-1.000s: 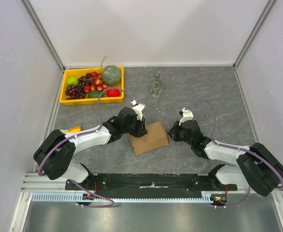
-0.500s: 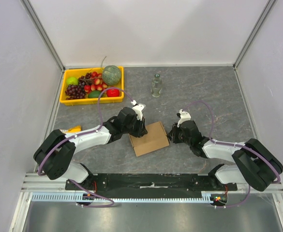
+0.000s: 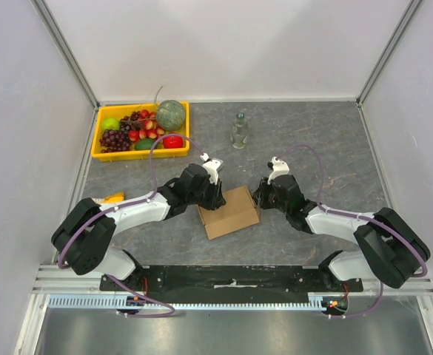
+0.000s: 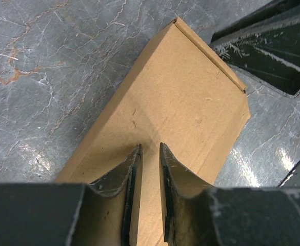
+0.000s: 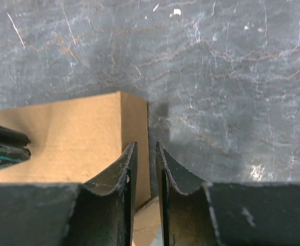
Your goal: Fold the paper box
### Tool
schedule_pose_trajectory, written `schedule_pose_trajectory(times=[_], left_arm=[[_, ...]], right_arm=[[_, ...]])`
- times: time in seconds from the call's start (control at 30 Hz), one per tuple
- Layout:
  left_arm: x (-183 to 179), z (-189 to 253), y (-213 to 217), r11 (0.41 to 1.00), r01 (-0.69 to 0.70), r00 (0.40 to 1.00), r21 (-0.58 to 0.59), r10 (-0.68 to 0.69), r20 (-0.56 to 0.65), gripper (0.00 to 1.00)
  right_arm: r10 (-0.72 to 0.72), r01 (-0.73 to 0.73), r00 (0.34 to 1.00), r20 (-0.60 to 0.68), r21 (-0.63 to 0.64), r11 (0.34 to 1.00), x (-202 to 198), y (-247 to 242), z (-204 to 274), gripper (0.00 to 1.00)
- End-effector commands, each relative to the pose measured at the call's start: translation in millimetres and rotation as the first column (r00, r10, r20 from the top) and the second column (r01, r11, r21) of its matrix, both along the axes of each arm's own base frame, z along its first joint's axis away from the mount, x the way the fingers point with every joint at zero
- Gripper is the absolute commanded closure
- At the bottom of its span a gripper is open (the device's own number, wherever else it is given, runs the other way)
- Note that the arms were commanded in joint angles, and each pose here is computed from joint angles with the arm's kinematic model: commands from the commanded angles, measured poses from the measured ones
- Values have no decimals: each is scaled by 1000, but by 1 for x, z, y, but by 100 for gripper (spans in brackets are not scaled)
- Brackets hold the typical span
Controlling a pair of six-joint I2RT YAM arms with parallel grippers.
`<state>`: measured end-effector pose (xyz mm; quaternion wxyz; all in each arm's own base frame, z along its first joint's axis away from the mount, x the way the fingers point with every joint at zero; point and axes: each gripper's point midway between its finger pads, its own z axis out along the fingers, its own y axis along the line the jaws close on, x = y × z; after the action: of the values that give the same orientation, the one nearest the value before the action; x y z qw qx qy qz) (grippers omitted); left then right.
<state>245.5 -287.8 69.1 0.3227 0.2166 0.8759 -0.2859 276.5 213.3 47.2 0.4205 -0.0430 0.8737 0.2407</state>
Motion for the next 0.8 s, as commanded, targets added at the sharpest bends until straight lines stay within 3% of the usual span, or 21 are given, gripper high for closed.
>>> schedule_pose_trajectory(times=[0.0, 0.77], left_arm=[[-14, -20, 8, 997, 35, 998, 63, -31, -56, 74], [-12, -15, 8, 998, 27, 999, 60, -24, -47, 74]], right_arm=[[11, -12, 1000, 28, 10, 1000, 15, 10, 16, 72], [120, -140, 978, -171, -107, 984, -22, 2, -16, 74]])
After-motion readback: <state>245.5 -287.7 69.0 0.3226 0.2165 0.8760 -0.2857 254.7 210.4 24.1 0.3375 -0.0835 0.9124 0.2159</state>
